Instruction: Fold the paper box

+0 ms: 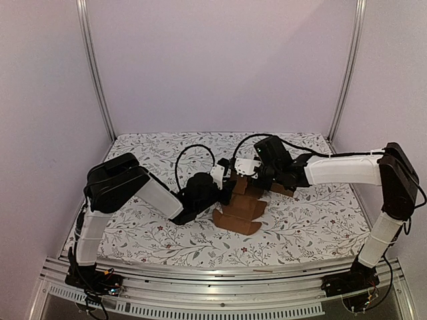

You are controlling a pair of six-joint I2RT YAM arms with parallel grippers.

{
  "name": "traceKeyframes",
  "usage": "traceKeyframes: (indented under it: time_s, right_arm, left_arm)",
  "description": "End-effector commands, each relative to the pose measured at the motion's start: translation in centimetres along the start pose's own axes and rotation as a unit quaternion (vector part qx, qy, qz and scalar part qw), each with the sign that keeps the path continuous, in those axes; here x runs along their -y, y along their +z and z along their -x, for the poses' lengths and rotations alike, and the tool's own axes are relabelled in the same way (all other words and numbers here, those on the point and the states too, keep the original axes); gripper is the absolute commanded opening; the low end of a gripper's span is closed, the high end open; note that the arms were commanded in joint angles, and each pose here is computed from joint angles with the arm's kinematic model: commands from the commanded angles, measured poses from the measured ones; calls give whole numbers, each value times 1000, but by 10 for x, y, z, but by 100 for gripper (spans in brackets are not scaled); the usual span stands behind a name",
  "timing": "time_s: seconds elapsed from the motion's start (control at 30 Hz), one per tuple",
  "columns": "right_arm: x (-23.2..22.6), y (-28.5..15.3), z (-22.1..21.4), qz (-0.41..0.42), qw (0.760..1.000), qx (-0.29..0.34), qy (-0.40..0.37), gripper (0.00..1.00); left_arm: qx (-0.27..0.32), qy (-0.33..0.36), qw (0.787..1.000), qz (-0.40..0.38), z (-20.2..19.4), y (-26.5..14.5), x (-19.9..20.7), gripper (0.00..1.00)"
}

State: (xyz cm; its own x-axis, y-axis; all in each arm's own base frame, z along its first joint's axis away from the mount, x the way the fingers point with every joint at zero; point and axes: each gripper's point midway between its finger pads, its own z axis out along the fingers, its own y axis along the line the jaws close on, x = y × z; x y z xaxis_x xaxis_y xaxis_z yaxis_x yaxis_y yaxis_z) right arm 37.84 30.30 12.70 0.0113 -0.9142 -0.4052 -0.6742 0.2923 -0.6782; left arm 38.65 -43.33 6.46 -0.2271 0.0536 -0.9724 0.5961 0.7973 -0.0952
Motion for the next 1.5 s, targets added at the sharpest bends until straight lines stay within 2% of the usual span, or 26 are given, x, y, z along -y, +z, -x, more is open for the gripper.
traceKeyframes:
  time_s: [0.0,0.17,0.43,0.63,0.73,0.83,0.9,0.97,1.1,1.23,1.47]
  right_arm:
    - [-10,-28,-13,84,993,-40,75,45]
    - [5,-42,-8,139,981,-33,134,50]
    - [46,-53,-10,227,945,-4,236,52]
    - [96,-32,-38,207,933,-13,292,53]
    - [117,-12,-63,213,927,-39,307,56]
    - [133,16,-91,236,904,-69,349,62]
    - [137,30,-106,259,880,-83,389,66]
    - [123,51,-123,294,854,-106,416,69]
    - [102,81,-143,315,840,-131,422,72]
    - [90,101,-151,325,832,-132,430,74]
    - [81,125,-152,347,801,-106,476,76]
  left_arm:
    - [12,-1,1000,11,1,2,2,24]
    - [9,0,1000,11,1,3,3,23]
    - [5,2,1000,8,1,5,4,23]
    - [11,0,1000,-5,13,-9,7,23]
    - [13,-8,1000,-21,27,-25,10,25]
    - [-6,-21,999,-37,37,-37,14,30]
    - [-29,-29,999,-32,43,-39,12,34]
    - [-55,-45,997,-23,53,-35,7,39]
    - [-149,-67,987,-10,53,-29,-2,40]
    - [-166,-77,983,-30,60,-40,6,40]
    - [-180,-96,978,-46,52,-67,13,40]
